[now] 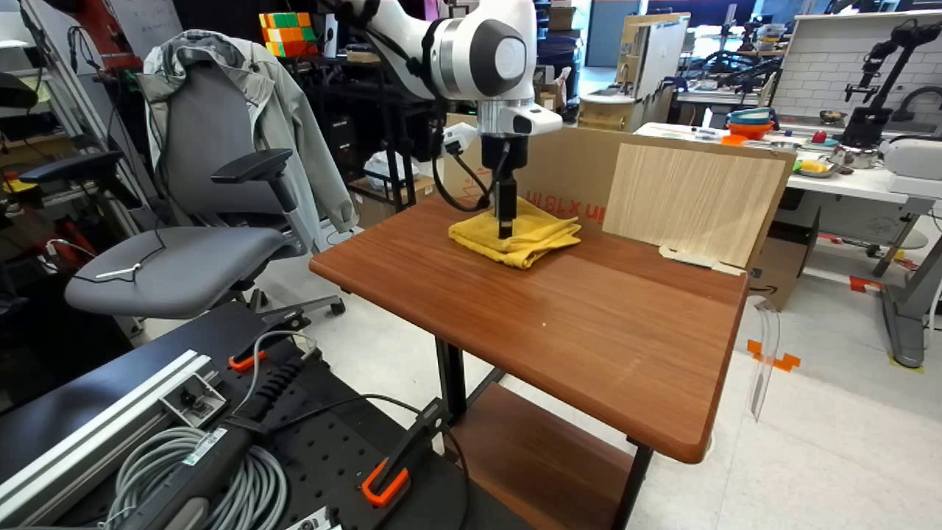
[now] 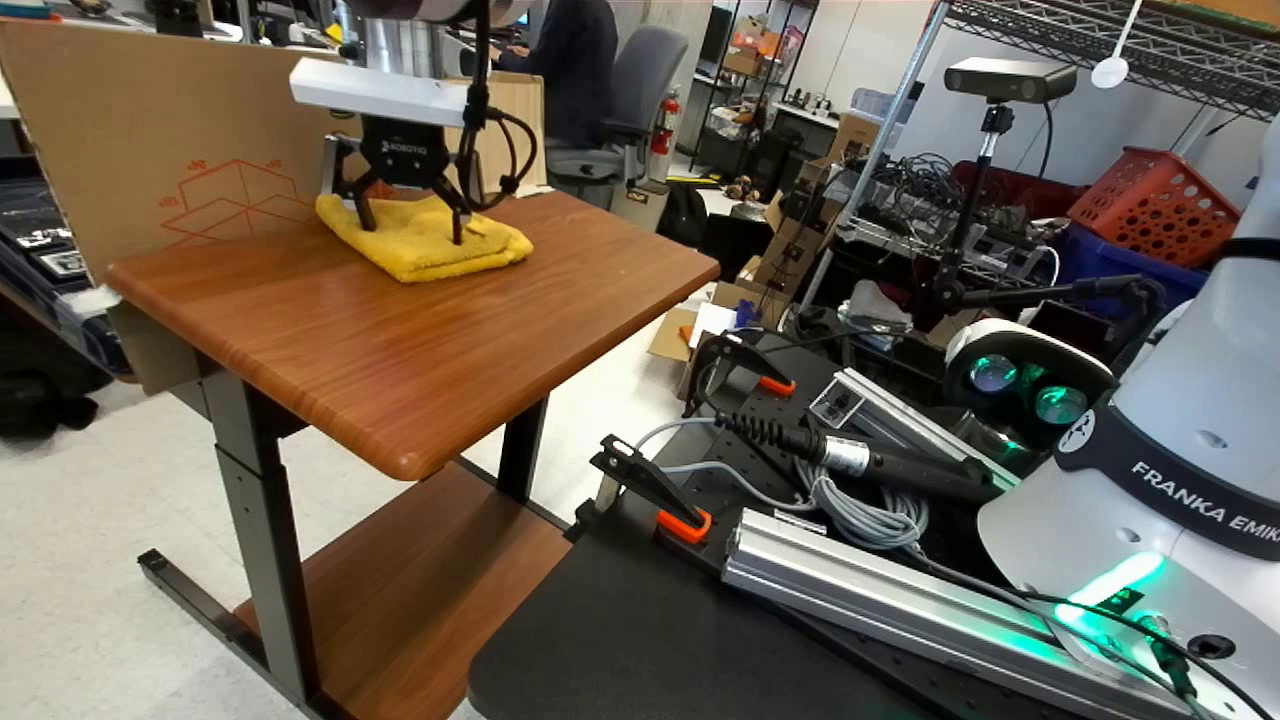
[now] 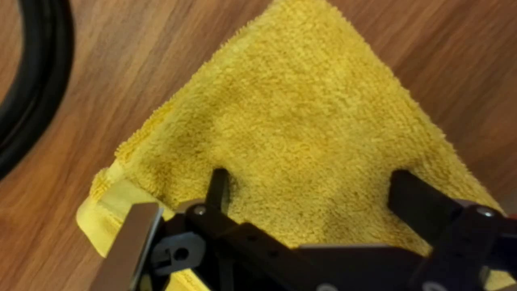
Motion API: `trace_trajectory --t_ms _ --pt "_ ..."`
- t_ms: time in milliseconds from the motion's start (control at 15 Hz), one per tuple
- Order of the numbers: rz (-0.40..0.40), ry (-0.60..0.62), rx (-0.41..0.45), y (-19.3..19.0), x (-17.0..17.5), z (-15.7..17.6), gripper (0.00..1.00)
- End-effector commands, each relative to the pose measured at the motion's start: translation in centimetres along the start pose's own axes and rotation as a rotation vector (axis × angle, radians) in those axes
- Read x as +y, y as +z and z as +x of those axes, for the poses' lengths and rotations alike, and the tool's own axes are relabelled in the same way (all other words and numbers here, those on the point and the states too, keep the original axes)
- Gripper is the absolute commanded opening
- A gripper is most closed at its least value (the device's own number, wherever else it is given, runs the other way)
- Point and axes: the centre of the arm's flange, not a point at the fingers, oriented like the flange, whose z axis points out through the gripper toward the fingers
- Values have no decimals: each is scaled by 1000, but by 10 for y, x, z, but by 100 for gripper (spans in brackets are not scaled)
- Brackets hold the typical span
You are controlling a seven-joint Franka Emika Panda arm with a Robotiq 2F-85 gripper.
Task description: Use the yellow towel to wipe the table
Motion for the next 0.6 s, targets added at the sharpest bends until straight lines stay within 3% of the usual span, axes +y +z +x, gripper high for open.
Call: trace_trajectory --t_ms 0,200,533 --pt "-25 65 -24 29 6 22 100" --pt "-67 34 -29 42 6 9 100" --pt "-108 -242 26 42 -13 -97 100"
